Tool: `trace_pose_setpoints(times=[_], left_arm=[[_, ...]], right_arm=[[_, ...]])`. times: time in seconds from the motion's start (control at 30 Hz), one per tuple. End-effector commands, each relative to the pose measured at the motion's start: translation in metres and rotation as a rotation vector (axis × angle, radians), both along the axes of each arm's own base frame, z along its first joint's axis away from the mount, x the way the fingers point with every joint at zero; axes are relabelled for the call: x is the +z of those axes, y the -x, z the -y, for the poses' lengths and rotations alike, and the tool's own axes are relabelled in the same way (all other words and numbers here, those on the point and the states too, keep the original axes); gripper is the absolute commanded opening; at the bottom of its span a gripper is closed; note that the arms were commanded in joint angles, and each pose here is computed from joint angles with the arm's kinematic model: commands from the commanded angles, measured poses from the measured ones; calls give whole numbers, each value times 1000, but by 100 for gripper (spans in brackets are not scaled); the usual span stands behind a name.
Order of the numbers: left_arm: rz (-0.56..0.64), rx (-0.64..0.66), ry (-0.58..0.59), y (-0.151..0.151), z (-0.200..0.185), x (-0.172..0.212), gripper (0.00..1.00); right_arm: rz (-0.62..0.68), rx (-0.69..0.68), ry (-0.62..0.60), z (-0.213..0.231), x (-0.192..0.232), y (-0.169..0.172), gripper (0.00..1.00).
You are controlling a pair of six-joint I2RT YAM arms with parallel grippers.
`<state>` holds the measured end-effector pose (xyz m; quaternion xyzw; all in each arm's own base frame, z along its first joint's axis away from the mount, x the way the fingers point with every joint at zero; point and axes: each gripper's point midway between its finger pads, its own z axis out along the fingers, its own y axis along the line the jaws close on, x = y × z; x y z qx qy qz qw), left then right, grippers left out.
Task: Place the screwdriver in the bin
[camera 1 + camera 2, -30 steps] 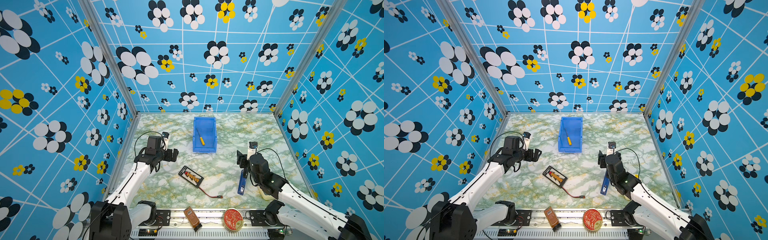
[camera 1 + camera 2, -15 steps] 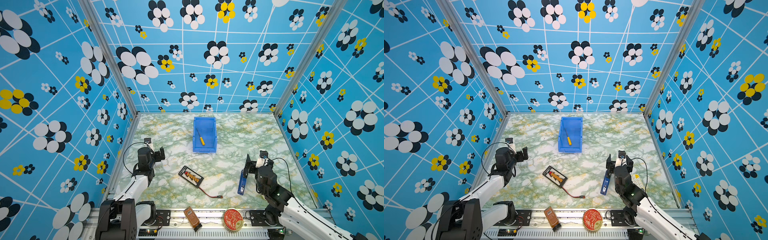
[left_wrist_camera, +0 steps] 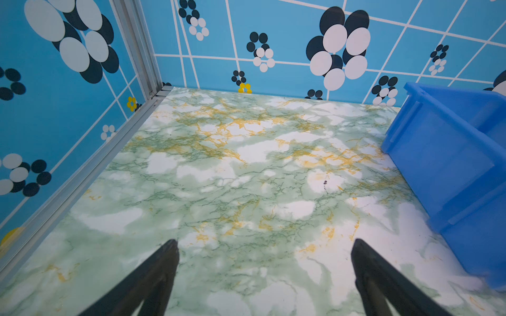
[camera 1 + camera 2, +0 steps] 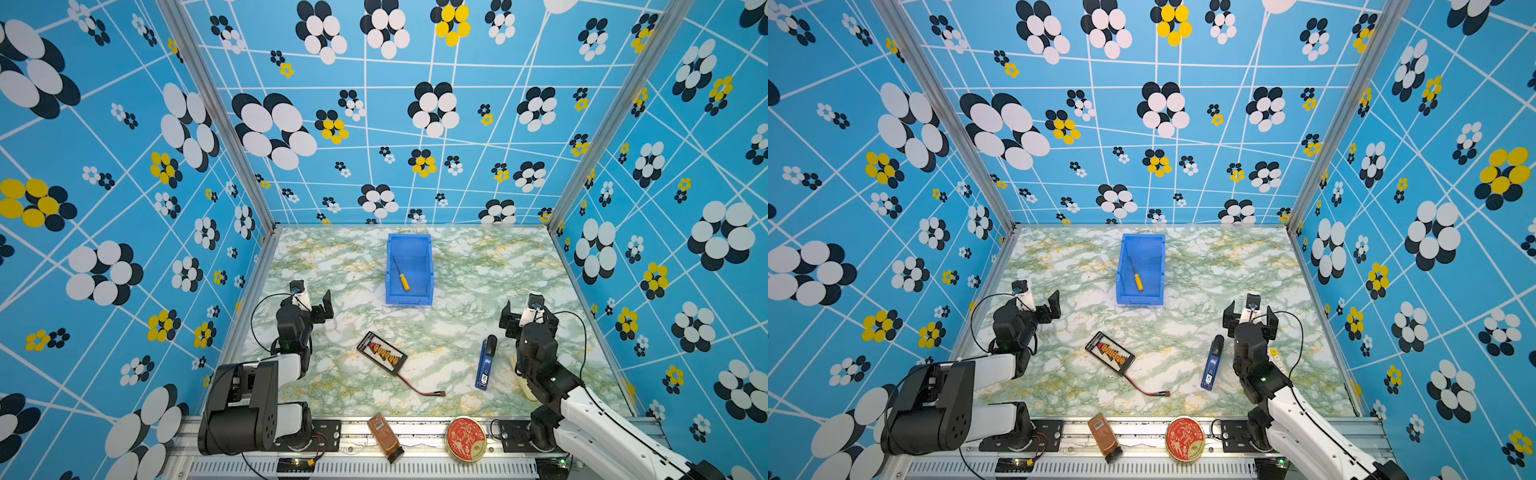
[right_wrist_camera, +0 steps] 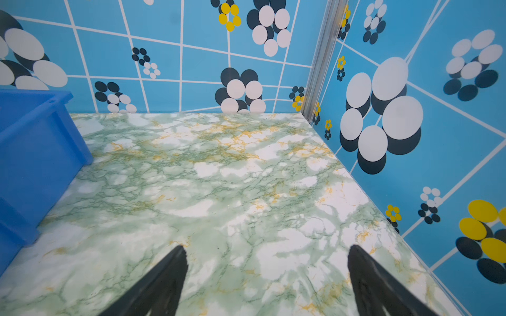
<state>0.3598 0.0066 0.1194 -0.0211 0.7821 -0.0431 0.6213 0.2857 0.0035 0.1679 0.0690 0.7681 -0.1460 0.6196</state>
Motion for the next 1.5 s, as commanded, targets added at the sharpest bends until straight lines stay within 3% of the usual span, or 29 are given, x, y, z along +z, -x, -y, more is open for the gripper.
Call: trace_pose_setpoints(times=[0.0,0.23,0.57,0.77,0.83,1.47], left_arm=[[102,-29,-3,0,4,14,99],[115,-39,-13,4,7,-3,99],[95,-11,-12,-2,3,-10,99],[91,80,4,-1,-11,-11,99],[91,110,12,0,-16,-11,99],[90,114,12,-1,-17,-11,99]], right_arm=[[28,14,-6,3,-2,-6,95],[60,-8,-105,21,-16,-19,96],[28,-57,-105,46,-33,-64,98],[-35,47,-70,28,-65,-102,98],[-126,49,-89,27,-73,-103,99],[-104,43,-95,30,-72,-105,99]])
